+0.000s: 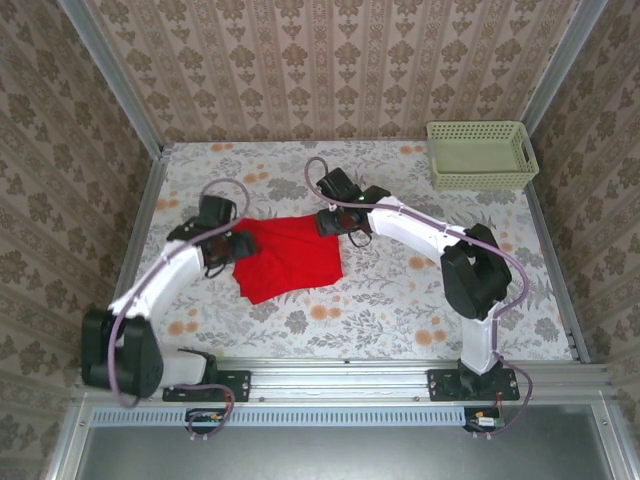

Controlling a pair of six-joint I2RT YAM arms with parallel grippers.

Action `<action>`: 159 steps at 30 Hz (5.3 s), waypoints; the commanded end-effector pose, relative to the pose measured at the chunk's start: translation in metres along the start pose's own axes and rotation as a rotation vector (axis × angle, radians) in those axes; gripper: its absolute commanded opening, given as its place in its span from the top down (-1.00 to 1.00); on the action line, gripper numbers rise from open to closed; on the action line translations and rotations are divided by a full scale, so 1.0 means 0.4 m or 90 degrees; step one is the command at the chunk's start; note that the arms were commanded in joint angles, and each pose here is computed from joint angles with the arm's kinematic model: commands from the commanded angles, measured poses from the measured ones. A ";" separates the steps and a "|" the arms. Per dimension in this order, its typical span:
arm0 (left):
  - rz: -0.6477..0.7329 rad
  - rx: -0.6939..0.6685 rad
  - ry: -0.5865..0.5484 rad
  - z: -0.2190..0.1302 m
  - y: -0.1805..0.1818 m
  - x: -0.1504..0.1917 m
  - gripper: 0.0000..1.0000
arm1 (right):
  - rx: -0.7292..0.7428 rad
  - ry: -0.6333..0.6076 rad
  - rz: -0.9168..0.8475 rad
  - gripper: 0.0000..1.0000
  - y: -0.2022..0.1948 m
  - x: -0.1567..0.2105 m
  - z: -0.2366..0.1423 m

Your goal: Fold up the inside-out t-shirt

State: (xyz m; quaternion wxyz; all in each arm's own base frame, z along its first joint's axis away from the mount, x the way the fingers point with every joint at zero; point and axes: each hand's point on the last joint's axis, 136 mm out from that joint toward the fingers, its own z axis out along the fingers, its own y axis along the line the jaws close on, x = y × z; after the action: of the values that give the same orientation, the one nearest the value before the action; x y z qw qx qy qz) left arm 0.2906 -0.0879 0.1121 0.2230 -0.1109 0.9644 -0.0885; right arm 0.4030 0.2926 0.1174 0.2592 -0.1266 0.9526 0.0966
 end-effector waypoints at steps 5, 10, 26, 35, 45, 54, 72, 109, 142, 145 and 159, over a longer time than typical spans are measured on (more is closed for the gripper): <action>-0.027 -0.011 0.109 0.070 0.007 0.195 -0.19 | -0.067 0.054 -0.004 -0.16 0.076 -0.003 0.114; -0.031 -0.013 0.132 0.122 -0.001 0.207 0.06 | -0.038 0.082 -0.001 -0.16 0.051 0.037 0.174; -0.058 -0.077 0.122 0.136 0.126 0.120 0.73 | 0.085 0.119 0.120 -0.03 -0.212 0.218 0.169; -0.002 -0.066 0.089 0.080 0.044 0.050 0.18 | 0.084 0.032 0.031 -0.19 -0.161 0.136 0.006; -0.022 0.031 0.123 0.207 -0.070 0.047 0.27 | 0.070 0.085 -0.002 -0.17 -0.104 0.180 0.096; 0.049 0.019 0.135 0.323 -0.133 -0.103 0.33 | 0.056 0.130 0.054 -0.15 -0.044 0.366 0.041; -0.079 0.096 0.004 0.104 -0.126 -0.074 -0.33 | -0.016 0.002 0.081 -0.47 -0.114 0.056 -0.053; -0.099 0.263 0.072 0.372 -0.268 -0.111 0.23 | -0.103 0.143 0.103 0.55 -0.075 0.017 0.282; -0.050 0.258 0.094 0.295 -0.212 0.081 0.49 | -0.081 0.101 0.280 0.74 -0.009 0.155 0.185; -0.056 0.256 0.084 0.286 -0.202 0.077 0.67 | -0.072 0.078 0.285 0.80 -0.051 0.142 0.176; -0.078 0.398 -0.090 0.086 -0.278 -0.174 1.00 | -0.244 -0.079 0.289 1.00 -0.076 -0.109 0.017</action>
State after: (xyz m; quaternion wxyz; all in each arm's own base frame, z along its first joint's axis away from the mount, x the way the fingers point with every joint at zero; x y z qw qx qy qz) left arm 0.3578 -0.1768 0.0786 0.2509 -0.1135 0.8991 -0.3402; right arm 0.4215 0.2710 0.0718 0.2025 0.0622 0.9361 0.2808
